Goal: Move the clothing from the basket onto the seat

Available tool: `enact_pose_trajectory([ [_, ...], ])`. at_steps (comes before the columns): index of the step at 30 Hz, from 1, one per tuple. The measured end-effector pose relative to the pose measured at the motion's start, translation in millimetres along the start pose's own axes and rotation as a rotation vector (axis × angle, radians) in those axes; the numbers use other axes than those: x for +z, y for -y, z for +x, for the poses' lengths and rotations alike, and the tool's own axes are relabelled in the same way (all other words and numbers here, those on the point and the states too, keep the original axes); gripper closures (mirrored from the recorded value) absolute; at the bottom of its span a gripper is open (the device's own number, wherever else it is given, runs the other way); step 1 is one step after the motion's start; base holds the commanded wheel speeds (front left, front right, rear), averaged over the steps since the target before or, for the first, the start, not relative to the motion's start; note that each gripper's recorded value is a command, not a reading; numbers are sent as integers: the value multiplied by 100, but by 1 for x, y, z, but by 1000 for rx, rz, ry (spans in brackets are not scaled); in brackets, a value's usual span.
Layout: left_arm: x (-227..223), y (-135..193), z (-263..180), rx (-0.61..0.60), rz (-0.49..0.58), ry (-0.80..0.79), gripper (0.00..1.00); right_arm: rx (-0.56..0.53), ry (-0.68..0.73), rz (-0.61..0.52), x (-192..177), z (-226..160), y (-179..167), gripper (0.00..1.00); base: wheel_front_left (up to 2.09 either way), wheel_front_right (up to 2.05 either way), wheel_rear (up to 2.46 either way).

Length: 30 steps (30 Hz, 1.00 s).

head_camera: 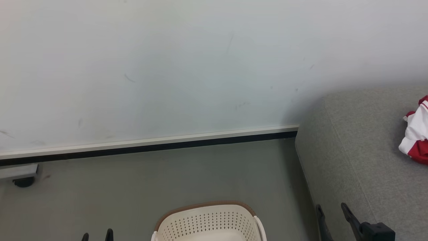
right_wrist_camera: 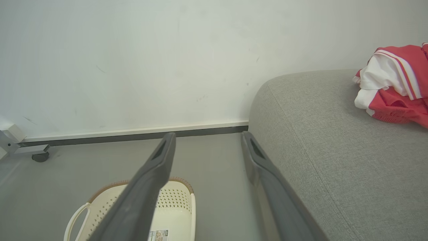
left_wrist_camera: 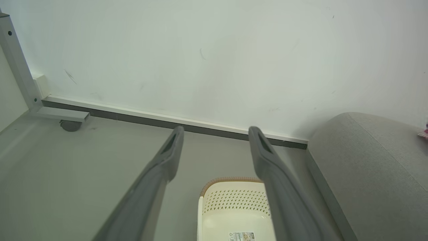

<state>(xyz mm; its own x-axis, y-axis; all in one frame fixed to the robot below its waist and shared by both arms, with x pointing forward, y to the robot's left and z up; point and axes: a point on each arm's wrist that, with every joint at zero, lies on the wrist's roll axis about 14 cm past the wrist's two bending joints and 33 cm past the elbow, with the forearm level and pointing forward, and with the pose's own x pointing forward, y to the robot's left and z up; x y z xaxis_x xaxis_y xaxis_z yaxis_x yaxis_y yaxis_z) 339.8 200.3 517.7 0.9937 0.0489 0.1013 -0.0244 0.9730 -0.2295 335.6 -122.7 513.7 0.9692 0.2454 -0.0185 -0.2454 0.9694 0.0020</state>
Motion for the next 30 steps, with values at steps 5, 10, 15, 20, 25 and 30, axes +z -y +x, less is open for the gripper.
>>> enact_pose_trajectory([
  [5,-1,1,1,2,-11,1,0,0,4,6,1,2,-1,0,0,0,0],
  [10,-4,3,2,-7,-8,-9,0,1,3,9,1,2,-2,0,0,0,0],
  [15,-7,4,2,-12,-10,-18,0,-3,1,13,0,3,-1,0,0,0,0],
  [20,-9,7,3,-20,-13,-21,0,-8,2,16,0,2,0,0,0,0,0],
  [25,-18,6,0,-13,-18,-50,100,-10,-26,21,-9,0,1,100,0,0,0],
  [30,-31,6,-3,0,-47,-96,100,-16,-77,61,-26,-5,1,100,0,0,0],
])
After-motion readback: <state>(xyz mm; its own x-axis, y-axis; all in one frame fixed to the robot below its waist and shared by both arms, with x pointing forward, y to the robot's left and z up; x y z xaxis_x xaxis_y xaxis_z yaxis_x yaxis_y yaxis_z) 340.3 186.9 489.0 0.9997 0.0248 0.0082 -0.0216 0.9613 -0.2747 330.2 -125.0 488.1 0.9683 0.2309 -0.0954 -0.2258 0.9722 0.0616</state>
